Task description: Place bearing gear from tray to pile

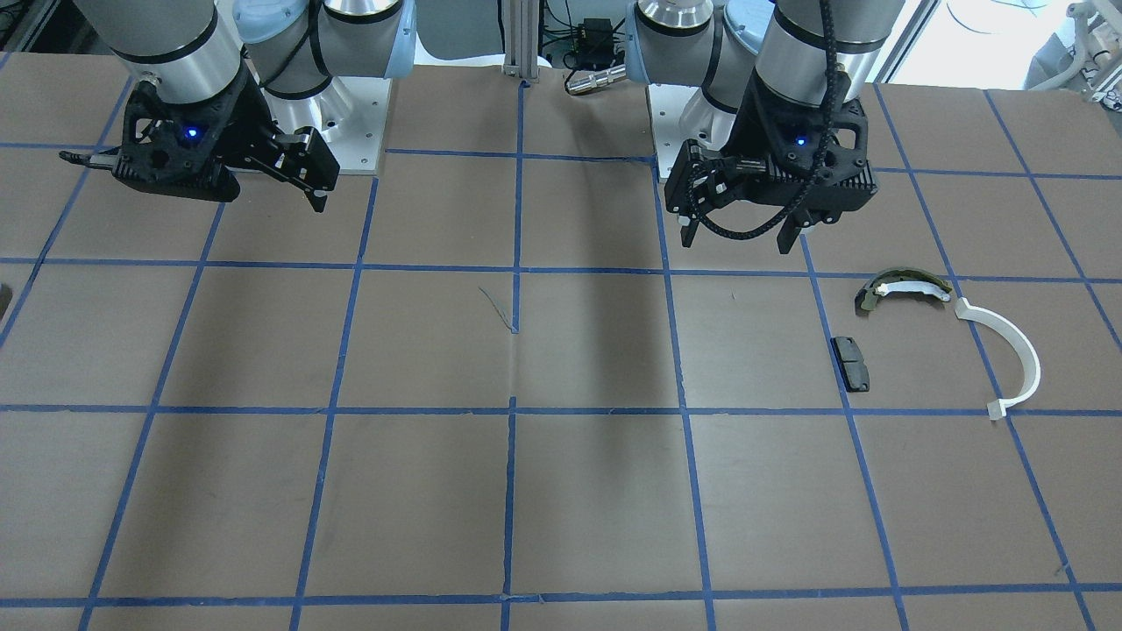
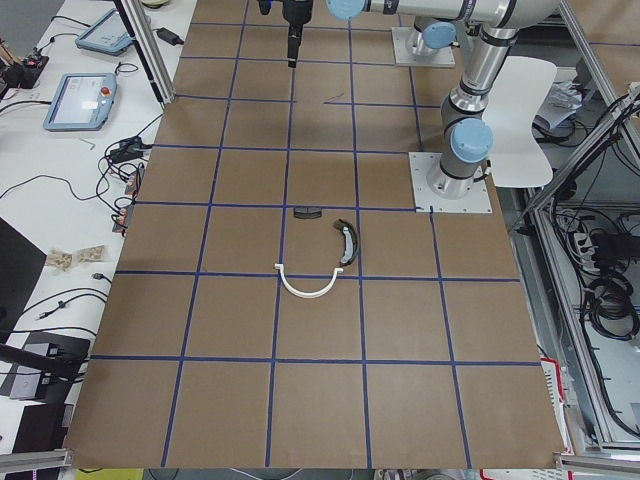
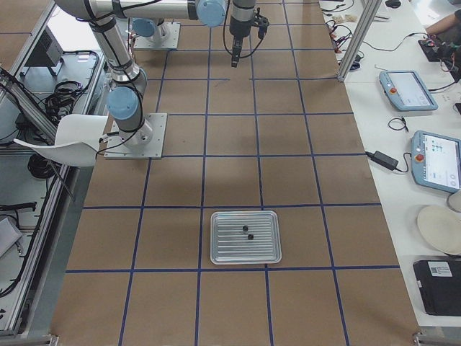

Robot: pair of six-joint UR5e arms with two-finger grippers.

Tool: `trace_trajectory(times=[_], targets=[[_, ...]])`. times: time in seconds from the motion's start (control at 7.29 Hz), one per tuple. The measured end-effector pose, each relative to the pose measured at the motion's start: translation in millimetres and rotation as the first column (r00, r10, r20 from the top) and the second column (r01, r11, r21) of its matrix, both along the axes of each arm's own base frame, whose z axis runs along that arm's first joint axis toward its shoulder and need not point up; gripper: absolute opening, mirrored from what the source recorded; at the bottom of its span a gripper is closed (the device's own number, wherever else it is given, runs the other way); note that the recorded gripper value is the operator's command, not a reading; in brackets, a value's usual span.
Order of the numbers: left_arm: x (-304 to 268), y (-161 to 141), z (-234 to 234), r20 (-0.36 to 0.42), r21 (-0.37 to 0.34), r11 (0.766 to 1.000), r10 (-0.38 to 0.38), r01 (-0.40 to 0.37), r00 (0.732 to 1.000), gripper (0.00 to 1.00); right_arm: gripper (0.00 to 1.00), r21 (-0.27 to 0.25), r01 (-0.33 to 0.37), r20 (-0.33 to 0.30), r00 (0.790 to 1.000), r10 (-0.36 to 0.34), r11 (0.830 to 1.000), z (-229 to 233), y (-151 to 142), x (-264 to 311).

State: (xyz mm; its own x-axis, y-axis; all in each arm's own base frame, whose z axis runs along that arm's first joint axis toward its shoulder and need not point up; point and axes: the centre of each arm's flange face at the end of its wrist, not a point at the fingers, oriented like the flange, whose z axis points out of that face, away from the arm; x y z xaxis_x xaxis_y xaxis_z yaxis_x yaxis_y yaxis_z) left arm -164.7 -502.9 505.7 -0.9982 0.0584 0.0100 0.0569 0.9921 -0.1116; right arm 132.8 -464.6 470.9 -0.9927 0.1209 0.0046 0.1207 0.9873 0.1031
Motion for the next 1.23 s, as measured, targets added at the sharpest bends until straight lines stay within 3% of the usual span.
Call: trace_trajectory(times=[0.41,0.55,0.82,1.23], targets=[[0,0,0,-0.001,-0.001,1.0,0.0,0.0,1.0,1.0,1.0,0.041,0.034,-0.003,0.999,-0.034,0.999,-19,-18,-42],[0,0,0,-0.001,0.0,1.0,0.0,0.0,1.0,1.0,1.0,0.049,0.007,0.012,1.0,-0.008,0.999,-24,-26,-77],[0,0,0,0.0,0.001,1.0,0.0,0.0,1.0,1.0,1.0,0.059,-0.101,0.055,0.994,0.098,0.993,-37,-36,-136],[-1,-1,-2,0.0,0.004,1.0,-0.001,0.001,1.0,1.0,1.0,0.013,-0.242,0.069,0.968,0.241,0.97,-52,-44,-241]])
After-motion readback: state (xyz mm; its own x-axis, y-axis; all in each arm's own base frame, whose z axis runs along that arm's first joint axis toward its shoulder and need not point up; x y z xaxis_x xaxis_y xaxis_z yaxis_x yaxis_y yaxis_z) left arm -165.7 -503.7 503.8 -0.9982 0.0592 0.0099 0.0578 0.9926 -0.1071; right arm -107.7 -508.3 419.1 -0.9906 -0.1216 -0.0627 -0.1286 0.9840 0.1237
